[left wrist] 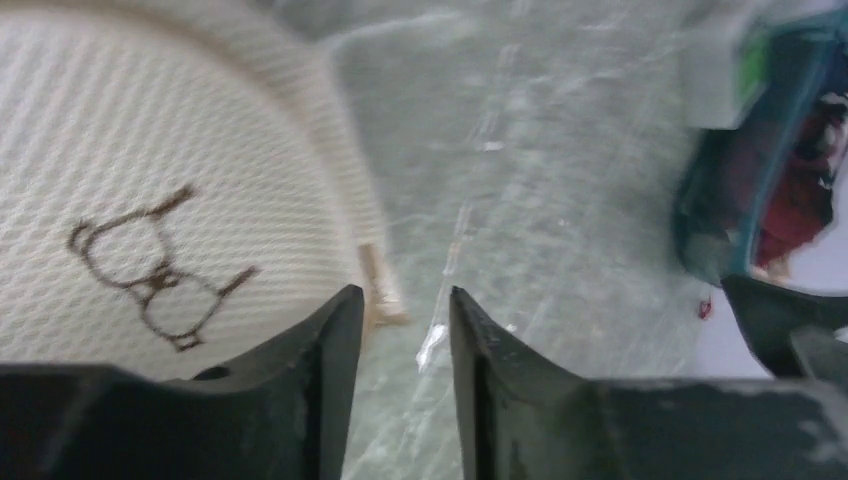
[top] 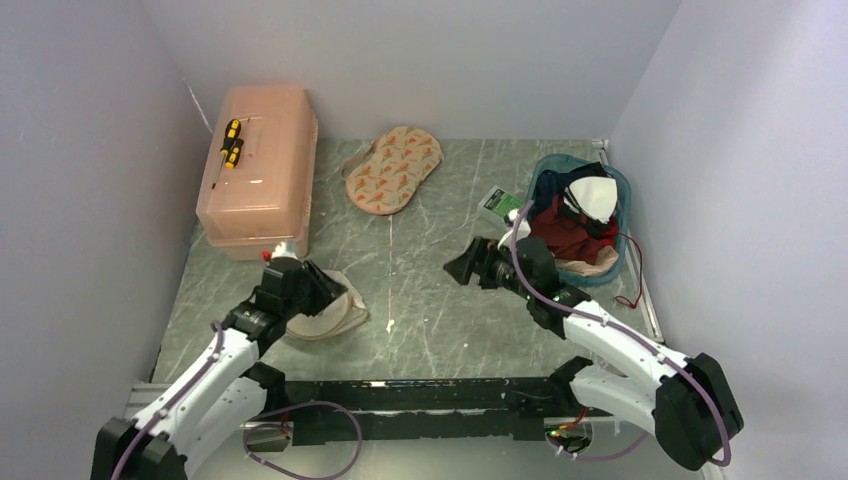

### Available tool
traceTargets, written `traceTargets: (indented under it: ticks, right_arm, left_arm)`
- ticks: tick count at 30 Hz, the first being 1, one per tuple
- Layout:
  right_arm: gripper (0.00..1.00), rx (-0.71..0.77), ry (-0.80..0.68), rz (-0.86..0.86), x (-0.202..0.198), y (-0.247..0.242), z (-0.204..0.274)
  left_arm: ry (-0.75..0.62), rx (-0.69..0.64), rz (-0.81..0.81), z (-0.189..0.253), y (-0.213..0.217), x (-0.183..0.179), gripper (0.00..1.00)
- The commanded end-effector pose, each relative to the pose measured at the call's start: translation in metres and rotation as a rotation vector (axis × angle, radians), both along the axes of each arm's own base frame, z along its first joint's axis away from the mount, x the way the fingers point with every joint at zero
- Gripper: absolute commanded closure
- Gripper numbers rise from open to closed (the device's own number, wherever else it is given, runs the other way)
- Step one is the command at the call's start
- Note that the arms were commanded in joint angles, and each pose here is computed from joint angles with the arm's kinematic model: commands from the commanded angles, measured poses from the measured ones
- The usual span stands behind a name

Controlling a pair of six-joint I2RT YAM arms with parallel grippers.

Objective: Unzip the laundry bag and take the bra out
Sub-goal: Pick up the laundry bag at the center of the board.

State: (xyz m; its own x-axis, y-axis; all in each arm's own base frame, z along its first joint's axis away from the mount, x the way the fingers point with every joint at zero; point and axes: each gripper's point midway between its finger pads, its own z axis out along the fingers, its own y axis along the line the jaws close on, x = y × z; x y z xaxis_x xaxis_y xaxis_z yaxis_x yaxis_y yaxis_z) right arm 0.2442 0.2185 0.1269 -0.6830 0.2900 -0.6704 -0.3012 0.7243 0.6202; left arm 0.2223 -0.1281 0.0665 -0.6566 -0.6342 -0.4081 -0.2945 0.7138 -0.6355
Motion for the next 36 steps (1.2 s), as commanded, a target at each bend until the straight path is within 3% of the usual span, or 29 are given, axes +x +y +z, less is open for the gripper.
traceTargets:
  ticks: [1,3,4,11,17,21,25,29,36]
  right_arm:
    - [0.08,0.114,-0.115,-0.159,0.049,0.004,0.073]
    - [0.08,0.131,-0.055,-0.187,0.072,0.017,0.069]
    - [0.08,0.154,-0.043,-0.194,0.084,0.025,0.074]
    - [0.15,0.283,0.1,-0.253,0.161,0.081,0.041]
    - [0.16,0.282,0.151,-0.278,0.199,0.13,0.016]
    - [0.16,0.284,0.172,-0.321,0.211,0.136,-0.005]
    - [0.16,0.252,0.081,-0.408,0.209,0.1,-0.001]
    - [0.14,0.199,0.031,-0.46,0.182,0.053,0.006]
    - [0.13,0.123,-0.001,-0.496,0.127,0.003,0.003]
  left_arm:
    - [-0.142,-0.013,-0.093,0.084,-0.008,0.003,0.39]
    - [-0.149,0.007,-0.096,0.102,-0.004,-0.001,0.12]
    - [-0.158,0.013,-0.104,0.111,-0.003,-0.002,0.09]
    - [-0.214,0.038,-0.174,0.152,-0.004,-0.011,0.07]
    - [-0.243,0.075,-0.129,0.161,0.011,-0.019,0.08]
    - [-0.256,0.071,-0.077,0.151,0.014,-0.01,0.06]
    - [-0.215,-0.009,-0.084,0.138,-0.012,0.026,0.06]
    - [-0.136,-0.043,-0.064,0.131,-0.036,0.075,0.08]
    - [-0.068,-0.018,0.17,0.092,-0.069,0.14,0.09]
